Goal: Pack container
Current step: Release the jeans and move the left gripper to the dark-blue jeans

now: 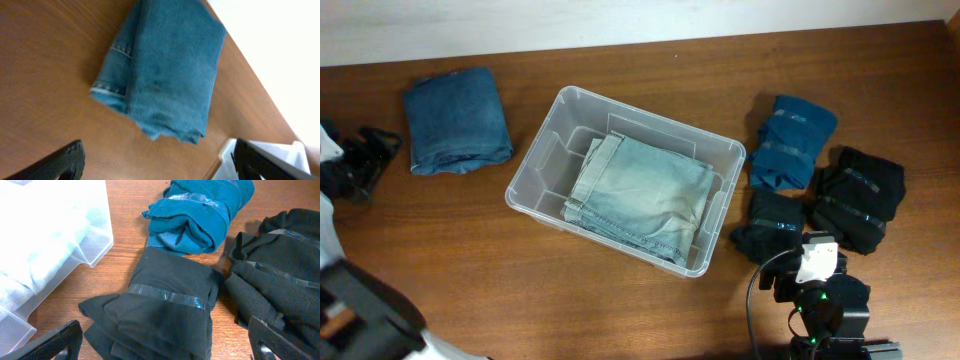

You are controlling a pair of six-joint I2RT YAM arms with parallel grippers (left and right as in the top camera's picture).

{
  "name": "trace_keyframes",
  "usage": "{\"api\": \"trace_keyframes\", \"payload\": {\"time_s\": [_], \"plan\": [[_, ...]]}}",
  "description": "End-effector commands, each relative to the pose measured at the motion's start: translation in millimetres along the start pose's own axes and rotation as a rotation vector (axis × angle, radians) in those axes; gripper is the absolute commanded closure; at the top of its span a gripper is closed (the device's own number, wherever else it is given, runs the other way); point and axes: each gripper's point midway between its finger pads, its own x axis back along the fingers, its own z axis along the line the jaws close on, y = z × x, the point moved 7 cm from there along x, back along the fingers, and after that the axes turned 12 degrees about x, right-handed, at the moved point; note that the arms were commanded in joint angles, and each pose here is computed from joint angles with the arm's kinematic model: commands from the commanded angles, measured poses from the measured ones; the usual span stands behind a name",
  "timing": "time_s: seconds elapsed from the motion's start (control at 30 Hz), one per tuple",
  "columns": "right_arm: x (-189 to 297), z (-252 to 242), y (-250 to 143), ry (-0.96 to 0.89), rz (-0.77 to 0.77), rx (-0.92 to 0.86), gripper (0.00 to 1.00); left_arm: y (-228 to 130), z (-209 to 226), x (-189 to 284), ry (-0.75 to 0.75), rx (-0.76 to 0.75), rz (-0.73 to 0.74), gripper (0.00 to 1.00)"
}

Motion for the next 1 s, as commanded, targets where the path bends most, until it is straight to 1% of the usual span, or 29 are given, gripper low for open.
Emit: {"api": "trace_keyframes", "payload": {"time_s": [0.0, 0.13, 0.33, 0.4, 0.6, 0.73, 0.97], "plan": [[-0.5, 0.2, -1.1, 0.002, -0.003, 0.003, 0.01, -5.6, 8.7, -32.8, -0.216, 0.04, 0.141, 0.06], [-0.5, 0.3, -1.1, 0.003, -0.003, 0.003, 0.01, -3.6, 34.7, -68.2, -0.229, 0.067, 0.161, 0.06], [-0.5, 0.3, -1.1, 0.003, -0.003, 0.003, 0.01, -2.7, 45.3, -93.4, -0.242, 0.04, 0.155, 0.06], [-0.5, 0.3, -1.1, 0.003, -0.003, 0.003, 0.02, -3.0, 47.0, -97.0, -0.237, 0.036, 0.152, 0.06], [-0.5, 0.3, -1.1, 0.003, -0.003, 0.003, 0.02, -7.0, 63.5, -106.5, -0.111, 0.064, 0.142, 0.06], [-0.5, 0.3, -1.1, 0.003, -0.003, 0.003, 0.01, -8.0, 66.5, -105.7, -0.096, 0.075, 0.146, 0.06], [-0.5, 0.3, -1.1, 0.003, -0.003, 0.003, 0.01, -1.5, 87.5, -96.4, -0.015, 0.119, 0.114, 0.05]]}}
